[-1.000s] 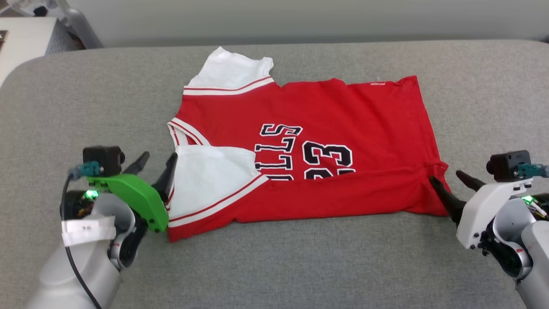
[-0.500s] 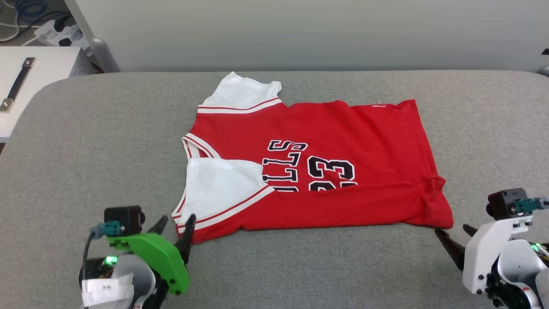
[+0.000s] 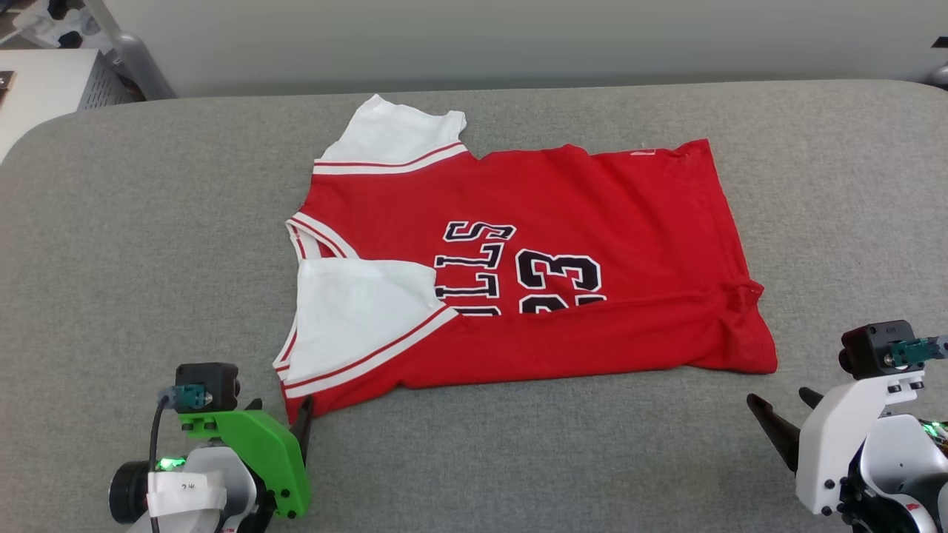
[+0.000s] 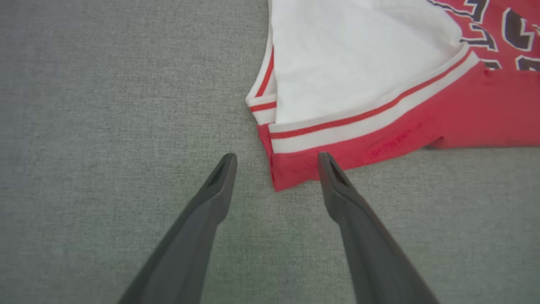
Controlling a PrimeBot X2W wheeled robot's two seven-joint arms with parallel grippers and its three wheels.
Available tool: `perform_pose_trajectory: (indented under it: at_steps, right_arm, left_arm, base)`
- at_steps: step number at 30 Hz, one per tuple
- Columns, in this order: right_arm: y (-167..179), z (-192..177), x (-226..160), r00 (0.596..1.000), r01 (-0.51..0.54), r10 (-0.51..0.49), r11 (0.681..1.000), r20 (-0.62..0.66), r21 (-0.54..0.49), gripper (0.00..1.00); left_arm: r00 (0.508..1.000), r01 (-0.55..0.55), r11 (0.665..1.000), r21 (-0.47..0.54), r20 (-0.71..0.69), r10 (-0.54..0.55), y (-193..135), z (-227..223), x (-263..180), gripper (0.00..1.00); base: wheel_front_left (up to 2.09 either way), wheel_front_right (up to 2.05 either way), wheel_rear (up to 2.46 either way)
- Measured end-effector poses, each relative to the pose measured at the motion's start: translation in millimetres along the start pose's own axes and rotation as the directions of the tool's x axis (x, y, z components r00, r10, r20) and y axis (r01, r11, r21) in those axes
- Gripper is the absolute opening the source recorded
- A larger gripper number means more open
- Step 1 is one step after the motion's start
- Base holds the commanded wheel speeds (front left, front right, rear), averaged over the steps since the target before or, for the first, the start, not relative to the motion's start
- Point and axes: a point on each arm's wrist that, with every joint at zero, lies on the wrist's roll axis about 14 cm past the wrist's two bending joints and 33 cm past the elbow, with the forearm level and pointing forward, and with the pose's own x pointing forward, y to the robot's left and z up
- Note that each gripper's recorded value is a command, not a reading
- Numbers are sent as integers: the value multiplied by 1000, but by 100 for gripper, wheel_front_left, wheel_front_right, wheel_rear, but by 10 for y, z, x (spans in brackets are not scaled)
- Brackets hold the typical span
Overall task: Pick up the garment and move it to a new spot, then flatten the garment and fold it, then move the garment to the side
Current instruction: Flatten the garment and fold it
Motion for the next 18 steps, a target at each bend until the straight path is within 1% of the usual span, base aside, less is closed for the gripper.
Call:
perform_pose_trajectory:
  at_steps: [10, 13, 14, 15, 16, 18]
  right_arm:
    - [-74, -94, 66, 999, 22, -21, 1000, -41, 19, 100]
    - [-83, -127, 91, 998, 25, -23, 999, -53, 27, 100]
    - [-84, -134, 96, 998, 25, -23, 999, -56, 30, 100]
    - [-86, -140, 102, 998, 25, -24, 999, -58, 32, 100]
    - [-89, -145, 107, 998, 26, -24, 999, -60, 34, 100]
    - [-98, -148, 112, 998, 31, -29, 999, -62, 29, 100]
  left_arm:
    - [998, -37, 999, 1, -56, 37, 94, -85, 291, 100]
    - [994, -37, 999, 11, -103, 38, 104, -155, 355, 100]
    - [992, -35, 999, 7, -121, 35, 104, -182, 365, 82]
    - [990, -26, 1000, 6, -136, 26, 95, -201, 380, 38]
    - [989, -19, 1000, 6, -144, 20, 95, -208, 392, 0]
    - [989, -9, 1000, -1, -149, 9, 92, -210, 400, 0]
  base:
    - [0, 0, 0]
    - [0, 0, 0]
    - [0, 0, 0]
    - [0, 0, 0]
    - [0, 0, 0]
    - [0, 0, 0]
